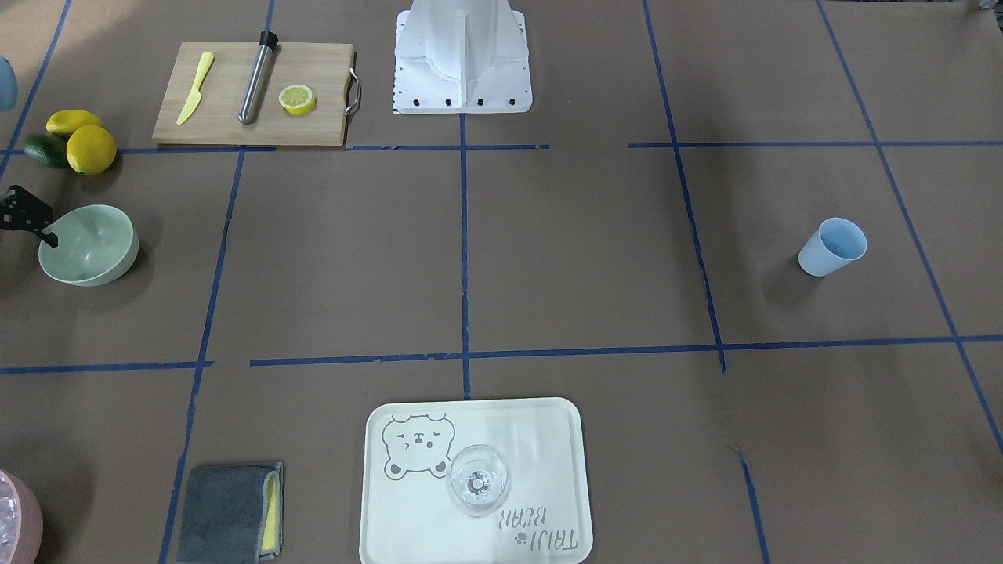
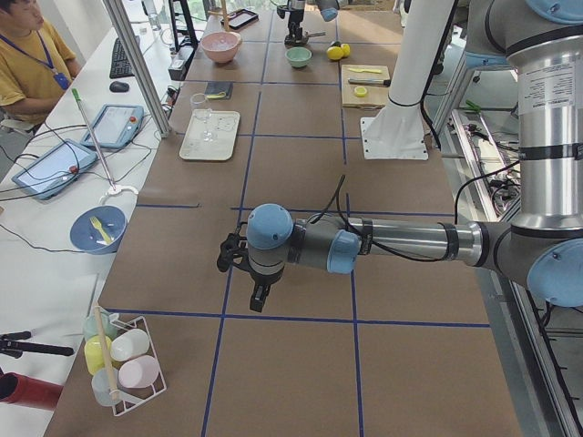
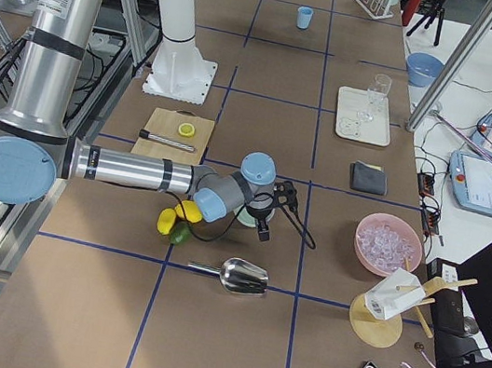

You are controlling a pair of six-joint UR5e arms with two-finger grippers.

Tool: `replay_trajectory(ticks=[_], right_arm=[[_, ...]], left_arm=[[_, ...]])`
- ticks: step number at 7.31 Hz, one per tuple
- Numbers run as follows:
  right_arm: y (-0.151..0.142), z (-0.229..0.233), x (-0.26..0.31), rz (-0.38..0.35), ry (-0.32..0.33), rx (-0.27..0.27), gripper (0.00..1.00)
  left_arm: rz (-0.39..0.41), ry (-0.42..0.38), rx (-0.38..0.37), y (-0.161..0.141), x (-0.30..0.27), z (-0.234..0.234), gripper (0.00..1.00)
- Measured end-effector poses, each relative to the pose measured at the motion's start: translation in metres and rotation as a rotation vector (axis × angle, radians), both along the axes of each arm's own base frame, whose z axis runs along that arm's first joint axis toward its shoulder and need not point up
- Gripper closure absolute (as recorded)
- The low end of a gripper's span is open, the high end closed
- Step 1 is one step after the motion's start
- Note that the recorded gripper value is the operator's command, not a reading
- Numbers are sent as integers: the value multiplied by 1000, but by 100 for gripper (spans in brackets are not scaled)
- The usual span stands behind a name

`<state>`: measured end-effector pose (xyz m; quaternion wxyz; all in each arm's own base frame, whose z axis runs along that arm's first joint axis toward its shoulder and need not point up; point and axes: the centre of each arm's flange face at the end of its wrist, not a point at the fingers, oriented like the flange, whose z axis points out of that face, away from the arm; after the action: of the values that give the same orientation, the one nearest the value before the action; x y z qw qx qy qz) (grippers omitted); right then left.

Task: Pour ice into bowl

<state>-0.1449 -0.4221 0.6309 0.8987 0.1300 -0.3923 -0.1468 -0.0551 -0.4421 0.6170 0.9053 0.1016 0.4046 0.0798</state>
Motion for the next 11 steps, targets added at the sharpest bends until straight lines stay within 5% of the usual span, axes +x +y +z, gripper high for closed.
replay_trajectory(ticks=[1, 2, 3, 4, 8, 11], right_arm=[[3, 4, -9, -22, -1, -3, 0], [5, 6, -17, -41, 0, -5, 21], [6, 7, -25, -55, 2, -4, 67], [6, 6, -30, -66, 3, 0, 97], [7, -6, -33, -71, -14, 19, 100], [-7, -84, -44, -69, -72, 82, 100]], left_arm=[[0, 1, -1, 1, 0, 1, 0], [0, 2, -2, 1, 0, 1, 0], [0, 2, -3, 1, 0, 1, 0], [0, 2, -4, 2, 0, 2, 0], [0, 2, -7, 3, 0, 4, 0], [0, 2, -8, 4, 0, 5, 0]])
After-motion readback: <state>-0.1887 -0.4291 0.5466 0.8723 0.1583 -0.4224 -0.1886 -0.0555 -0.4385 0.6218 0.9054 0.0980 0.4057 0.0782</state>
